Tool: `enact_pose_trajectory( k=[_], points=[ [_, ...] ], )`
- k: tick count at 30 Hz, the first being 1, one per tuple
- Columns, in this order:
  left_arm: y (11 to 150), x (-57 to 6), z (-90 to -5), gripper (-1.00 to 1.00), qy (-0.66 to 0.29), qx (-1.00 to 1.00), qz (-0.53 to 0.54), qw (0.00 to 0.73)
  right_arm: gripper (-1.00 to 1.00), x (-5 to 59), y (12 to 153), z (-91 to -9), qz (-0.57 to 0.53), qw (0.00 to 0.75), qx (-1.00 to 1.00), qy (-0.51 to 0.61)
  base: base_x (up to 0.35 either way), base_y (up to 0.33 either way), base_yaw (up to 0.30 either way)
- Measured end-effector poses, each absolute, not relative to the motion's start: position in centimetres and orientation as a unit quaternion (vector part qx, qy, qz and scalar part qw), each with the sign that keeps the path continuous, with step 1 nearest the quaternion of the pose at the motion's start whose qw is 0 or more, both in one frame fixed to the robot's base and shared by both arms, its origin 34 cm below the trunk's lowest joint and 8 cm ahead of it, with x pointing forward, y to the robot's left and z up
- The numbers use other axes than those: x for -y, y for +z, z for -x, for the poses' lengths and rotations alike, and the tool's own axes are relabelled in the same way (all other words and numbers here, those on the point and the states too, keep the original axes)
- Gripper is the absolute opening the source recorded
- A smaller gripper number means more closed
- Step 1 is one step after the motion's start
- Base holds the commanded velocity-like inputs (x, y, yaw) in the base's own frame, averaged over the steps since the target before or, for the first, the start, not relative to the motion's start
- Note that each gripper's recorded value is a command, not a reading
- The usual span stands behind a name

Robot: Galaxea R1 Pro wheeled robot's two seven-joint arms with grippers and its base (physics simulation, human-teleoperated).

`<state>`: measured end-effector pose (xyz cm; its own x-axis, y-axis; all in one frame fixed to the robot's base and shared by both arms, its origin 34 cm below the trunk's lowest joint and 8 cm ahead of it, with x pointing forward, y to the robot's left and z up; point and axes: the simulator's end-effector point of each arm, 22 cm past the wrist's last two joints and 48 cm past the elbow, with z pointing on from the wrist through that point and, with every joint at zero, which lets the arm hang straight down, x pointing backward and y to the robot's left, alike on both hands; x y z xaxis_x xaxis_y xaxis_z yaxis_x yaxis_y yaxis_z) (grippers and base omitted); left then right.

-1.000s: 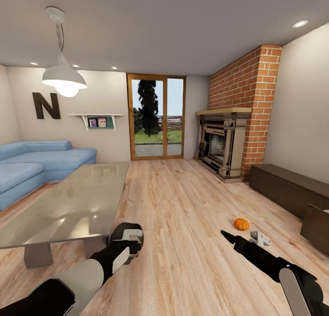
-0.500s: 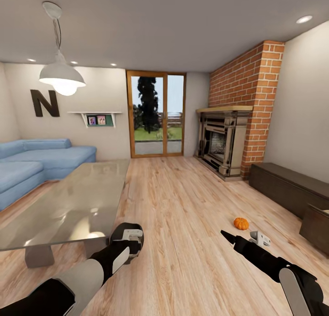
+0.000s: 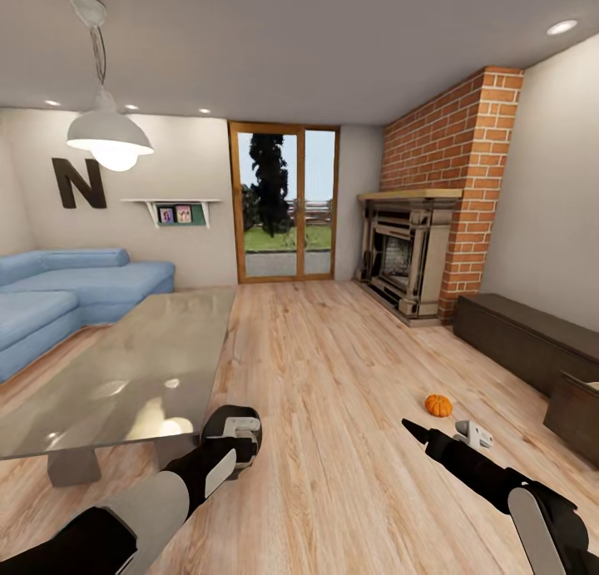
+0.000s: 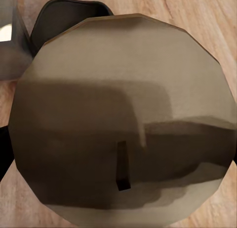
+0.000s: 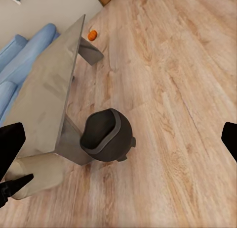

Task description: Place each of the two pumpkins and all three candles from the living room inside a cabinet in the living room (use any cabinet), then make sure every cabinet is closed, and position the cauldron so it is next to a table in the living room.

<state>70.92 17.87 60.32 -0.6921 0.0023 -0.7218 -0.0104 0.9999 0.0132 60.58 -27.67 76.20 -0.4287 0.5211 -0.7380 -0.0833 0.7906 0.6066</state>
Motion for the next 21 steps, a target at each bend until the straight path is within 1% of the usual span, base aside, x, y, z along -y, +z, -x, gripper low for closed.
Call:
enact_pose_trajectory(
  k=[21],
  points=[
    [62.6,-17.9,-71.3,-1.0,0.009,-0.926,0.003,0.377,1.0,27.6,78.7,-61.5,-0.144,0.502,-0.802,0.29,0.0,0.0,0.0]
  ],
)
